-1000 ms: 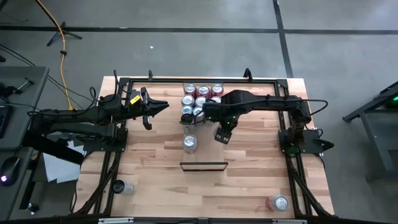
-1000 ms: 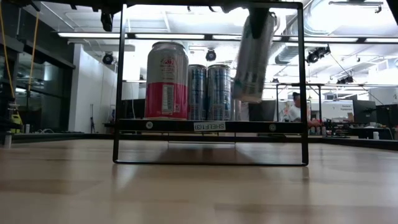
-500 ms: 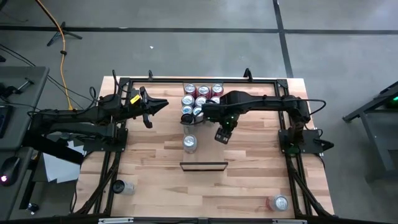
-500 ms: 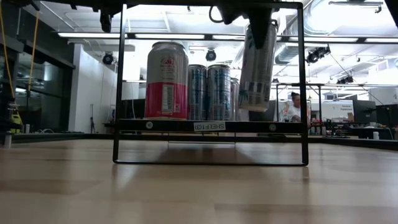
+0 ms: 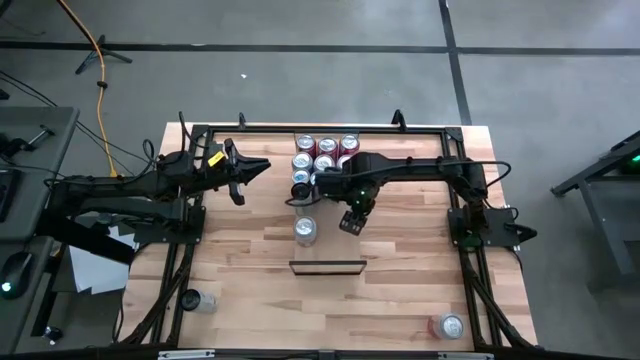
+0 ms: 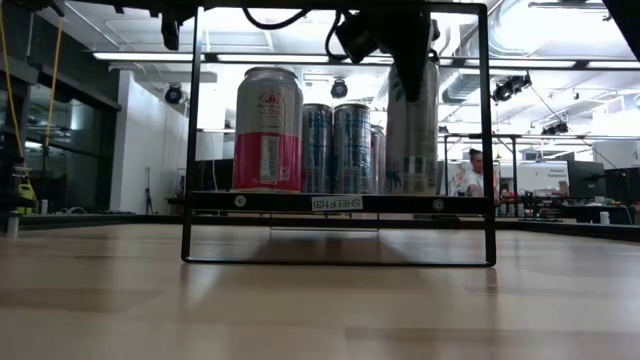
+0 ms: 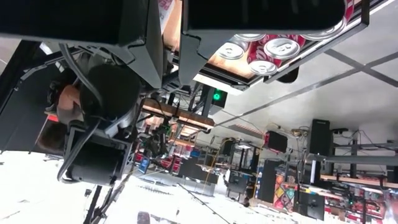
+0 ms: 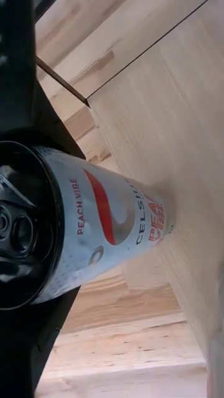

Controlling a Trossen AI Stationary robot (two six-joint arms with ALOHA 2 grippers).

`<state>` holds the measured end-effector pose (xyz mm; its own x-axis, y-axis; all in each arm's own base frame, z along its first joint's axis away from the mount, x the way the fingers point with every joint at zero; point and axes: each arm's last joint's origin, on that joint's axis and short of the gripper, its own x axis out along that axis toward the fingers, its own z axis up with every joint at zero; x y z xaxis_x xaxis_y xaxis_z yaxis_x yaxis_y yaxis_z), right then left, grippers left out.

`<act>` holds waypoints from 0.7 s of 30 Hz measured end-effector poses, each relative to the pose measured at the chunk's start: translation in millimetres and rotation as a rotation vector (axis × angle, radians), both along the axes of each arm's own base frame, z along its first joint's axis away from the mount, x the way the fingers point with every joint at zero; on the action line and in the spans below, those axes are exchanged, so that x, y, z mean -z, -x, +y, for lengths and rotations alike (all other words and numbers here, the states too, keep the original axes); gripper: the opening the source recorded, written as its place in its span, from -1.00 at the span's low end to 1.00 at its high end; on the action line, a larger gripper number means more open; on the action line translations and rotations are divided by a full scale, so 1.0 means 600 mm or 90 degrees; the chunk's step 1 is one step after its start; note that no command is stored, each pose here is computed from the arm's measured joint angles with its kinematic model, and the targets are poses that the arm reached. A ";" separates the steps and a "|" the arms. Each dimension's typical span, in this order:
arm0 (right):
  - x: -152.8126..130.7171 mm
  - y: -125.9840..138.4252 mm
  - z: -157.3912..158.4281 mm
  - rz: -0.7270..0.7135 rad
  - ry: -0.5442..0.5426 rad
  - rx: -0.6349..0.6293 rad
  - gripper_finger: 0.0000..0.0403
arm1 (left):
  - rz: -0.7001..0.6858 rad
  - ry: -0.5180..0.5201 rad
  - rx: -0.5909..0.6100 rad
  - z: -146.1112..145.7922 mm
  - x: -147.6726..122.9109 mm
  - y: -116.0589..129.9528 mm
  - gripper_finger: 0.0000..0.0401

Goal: Place canned beverage on shelf
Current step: Put the right white pink soda can on the shelf aligned with the other white pink soda can

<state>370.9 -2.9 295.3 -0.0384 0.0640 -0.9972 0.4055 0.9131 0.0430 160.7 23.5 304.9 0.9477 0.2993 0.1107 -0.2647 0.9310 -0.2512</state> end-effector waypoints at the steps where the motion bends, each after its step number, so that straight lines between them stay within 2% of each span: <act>1: 0.000 -0.001 0.000 -0.002 0.000 0.000 0.29 | 0.000 0.000 0.000 0.000 0.000 0.000 -1.00; 7: 0.003 -0.010 0.001 -0.031 -0.008 -0.001 0.45 | 0.000 0.000 0.000 0.000 0.000 0.000 -1.00; 13: 0.002 -0.019 0.000 -0.069 -0.009 -0.021 0.47 | 0.000 0.000 0.000 0.000 0.000 0.000 -1.00; 21: -0.005 -0.013 -0.006 -0.071 -0.010 -0.076 0.48 | 0.001 0.000 0.000 0.000 0.000 0.000 -1.00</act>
<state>378.4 -6.3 298.3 0.0648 0.0810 -0.9946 0.2861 0.9533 0.0963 160.7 23.4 304.9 0.9479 0.2991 0.1100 -0.2648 0.9312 -0.2504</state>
